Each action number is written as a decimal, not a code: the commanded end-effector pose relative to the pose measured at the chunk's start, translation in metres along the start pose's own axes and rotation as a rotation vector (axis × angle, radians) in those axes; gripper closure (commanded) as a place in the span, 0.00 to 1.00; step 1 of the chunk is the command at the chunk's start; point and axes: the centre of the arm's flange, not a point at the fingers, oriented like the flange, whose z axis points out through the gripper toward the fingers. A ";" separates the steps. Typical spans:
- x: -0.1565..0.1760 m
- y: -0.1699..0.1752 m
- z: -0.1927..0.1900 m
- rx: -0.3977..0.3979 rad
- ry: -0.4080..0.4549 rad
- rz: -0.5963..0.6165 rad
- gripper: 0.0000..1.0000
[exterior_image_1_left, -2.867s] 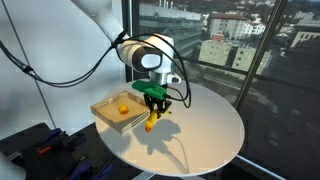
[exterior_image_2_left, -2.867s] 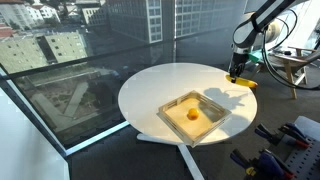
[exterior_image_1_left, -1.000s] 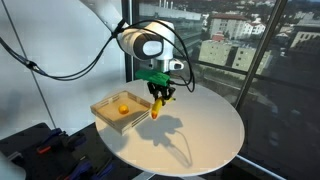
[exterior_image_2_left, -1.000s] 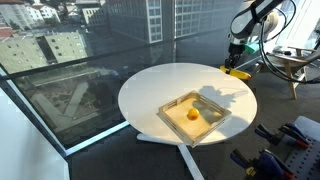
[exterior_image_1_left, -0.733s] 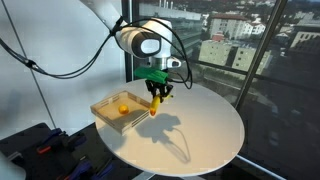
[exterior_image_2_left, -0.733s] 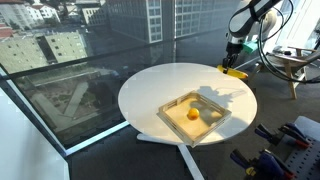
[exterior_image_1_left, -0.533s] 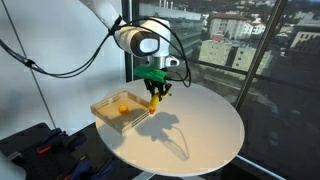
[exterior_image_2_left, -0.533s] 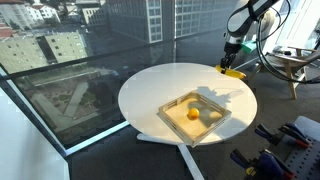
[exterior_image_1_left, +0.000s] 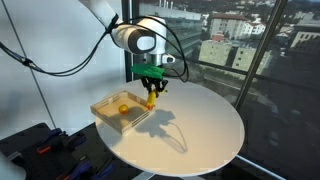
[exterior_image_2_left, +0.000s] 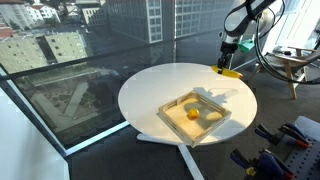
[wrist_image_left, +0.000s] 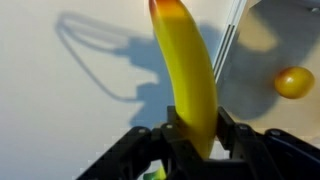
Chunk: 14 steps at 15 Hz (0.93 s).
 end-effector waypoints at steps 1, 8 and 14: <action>0.001 -0.008 -0.012 0.020 0.002 -0.047 0.84; 0.005 -0.025 -0.016 0.018 0.004 -0.104 0.84; 0.012 -0.029 -0.006 0.008 0.004 -0.098 0.59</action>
